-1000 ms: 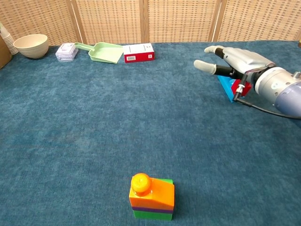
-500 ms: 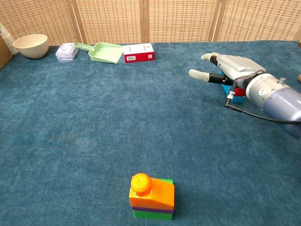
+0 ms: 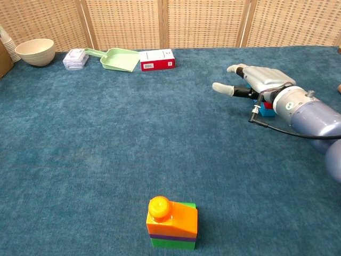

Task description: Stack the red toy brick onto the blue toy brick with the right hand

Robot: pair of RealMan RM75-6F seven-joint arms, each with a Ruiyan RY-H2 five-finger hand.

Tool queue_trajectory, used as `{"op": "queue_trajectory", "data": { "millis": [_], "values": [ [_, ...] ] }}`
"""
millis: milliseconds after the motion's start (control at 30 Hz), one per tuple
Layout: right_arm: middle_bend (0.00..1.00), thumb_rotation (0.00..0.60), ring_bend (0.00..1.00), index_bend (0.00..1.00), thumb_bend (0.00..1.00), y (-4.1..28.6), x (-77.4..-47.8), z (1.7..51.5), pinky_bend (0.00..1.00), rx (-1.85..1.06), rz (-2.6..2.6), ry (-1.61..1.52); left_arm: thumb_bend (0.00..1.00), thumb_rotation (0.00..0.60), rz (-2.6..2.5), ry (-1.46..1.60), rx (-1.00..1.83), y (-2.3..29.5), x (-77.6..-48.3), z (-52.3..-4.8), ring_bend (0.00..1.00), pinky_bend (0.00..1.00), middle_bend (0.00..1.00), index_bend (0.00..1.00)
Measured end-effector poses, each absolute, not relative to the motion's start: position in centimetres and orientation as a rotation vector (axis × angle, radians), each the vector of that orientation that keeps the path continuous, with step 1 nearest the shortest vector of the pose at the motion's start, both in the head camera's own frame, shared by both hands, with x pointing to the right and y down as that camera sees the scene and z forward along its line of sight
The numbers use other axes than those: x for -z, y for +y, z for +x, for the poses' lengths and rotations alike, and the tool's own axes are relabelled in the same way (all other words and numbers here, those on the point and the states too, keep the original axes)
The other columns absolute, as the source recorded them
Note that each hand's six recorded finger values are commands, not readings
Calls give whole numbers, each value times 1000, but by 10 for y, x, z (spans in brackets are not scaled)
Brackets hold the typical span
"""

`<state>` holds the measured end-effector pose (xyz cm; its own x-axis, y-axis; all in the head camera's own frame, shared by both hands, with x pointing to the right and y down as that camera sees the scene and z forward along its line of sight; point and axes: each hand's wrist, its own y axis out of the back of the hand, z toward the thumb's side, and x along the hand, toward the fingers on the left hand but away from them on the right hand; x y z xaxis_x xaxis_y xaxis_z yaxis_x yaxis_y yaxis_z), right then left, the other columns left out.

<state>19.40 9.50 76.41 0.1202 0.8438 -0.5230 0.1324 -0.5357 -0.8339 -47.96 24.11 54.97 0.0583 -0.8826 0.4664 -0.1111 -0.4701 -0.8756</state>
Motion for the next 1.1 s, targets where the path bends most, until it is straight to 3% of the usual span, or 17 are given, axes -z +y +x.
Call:
{"op": "queue_trajectory", "data": {
  "millis": [1100],
  "values": [
    [0,0,0,0,48,89,-762,202,0,-1480,-1745,-961,414,567,-1677,1011,1472,241,-552,-481,155,0,188,375]
  ]
}}
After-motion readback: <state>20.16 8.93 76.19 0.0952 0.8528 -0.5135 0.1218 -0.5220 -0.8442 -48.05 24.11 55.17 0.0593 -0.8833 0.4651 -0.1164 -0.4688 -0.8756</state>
